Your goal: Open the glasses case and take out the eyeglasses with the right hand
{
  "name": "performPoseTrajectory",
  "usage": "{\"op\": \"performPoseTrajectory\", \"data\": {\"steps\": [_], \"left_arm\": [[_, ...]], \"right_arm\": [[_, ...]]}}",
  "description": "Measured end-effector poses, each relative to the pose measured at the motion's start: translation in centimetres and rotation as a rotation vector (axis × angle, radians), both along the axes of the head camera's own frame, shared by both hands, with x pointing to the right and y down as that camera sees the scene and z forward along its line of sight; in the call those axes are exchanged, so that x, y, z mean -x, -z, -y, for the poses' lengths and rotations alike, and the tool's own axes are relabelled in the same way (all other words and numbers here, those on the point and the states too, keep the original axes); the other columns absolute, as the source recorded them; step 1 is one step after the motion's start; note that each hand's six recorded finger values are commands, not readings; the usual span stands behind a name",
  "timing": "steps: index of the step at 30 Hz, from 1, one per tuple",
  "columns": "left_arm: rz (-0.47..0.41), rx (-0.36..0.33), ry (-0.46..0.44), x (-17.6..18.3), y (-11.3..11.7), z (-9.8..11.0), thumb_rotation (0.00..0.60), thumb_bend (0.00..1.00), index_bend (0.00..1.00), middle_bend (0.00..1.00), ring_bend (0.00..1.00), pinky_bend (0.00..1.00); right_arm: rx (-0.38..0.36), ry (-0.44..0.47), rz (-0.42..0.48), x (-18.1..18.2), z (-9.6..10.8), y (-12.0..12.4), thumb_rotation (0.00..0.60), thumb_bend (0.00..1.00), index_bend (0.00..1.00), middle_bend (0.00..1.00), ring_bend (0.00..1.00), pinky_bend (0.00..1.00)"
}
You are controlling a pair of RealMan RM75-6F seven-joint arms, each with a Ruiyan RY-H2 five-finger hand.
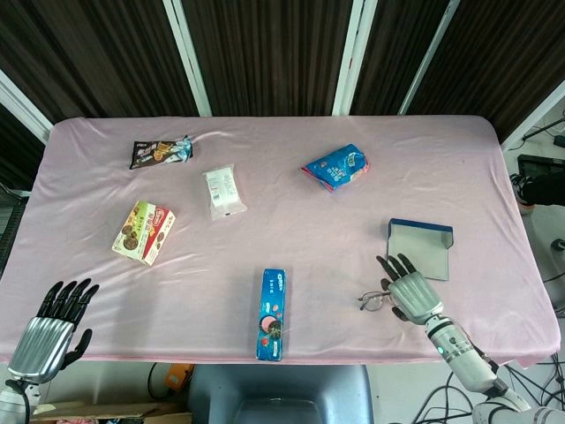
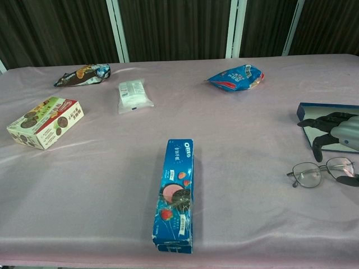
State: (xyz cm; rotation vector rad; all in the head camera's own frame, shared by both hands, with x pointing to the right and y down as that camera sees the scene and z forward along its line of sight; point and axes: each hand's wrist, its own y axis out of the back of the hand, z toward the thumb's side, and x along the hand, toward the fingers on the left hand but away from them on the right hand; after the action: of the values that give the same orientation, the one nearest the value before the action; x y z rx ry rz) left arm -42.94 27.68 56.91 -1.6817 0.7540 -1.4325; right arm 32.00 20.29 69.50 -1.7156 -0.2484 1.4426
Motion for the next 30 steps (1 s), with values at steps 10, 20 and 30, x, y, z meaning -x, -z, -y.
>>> {"op": "performPoseTrajectory", "data": {"steps": [10, 20, 30], "left_arm": [[-0.004, -0.004, 0.003, 0.1, 0.2, 0.1, 0.600, 0.43, 0.00, 0.02, 0.03, 0.00], [-0.006, -0.005, 0.004, 0.1, 0.2, 0.1, 0.600, 0.43, 0.00, 0.02, 0.03, 0.00], [-0.009, -0.005, 0.001, 0.1, 0.3, 0.1, 0.600, 0.43, 0.00, 0.02, 0.03, 0.00]], "right_arm": [[0.012, 0.001, -0.021, -0.1, -0.2, -0.9, 0.600, 0.51, 0.59, 0.00, 0.00, 0.00], [0.008, 0.002, -0.016, 0.2, -0.4, -1.3, 0.600, 0.54, 0.70, 0.04, 0.00, 0.00], [0.010, 0.001, -0.018, 0.3, -0.7, -1.5, 0.600, 0.64, 0.75, 0.08, 0.00, 0.00]]}}
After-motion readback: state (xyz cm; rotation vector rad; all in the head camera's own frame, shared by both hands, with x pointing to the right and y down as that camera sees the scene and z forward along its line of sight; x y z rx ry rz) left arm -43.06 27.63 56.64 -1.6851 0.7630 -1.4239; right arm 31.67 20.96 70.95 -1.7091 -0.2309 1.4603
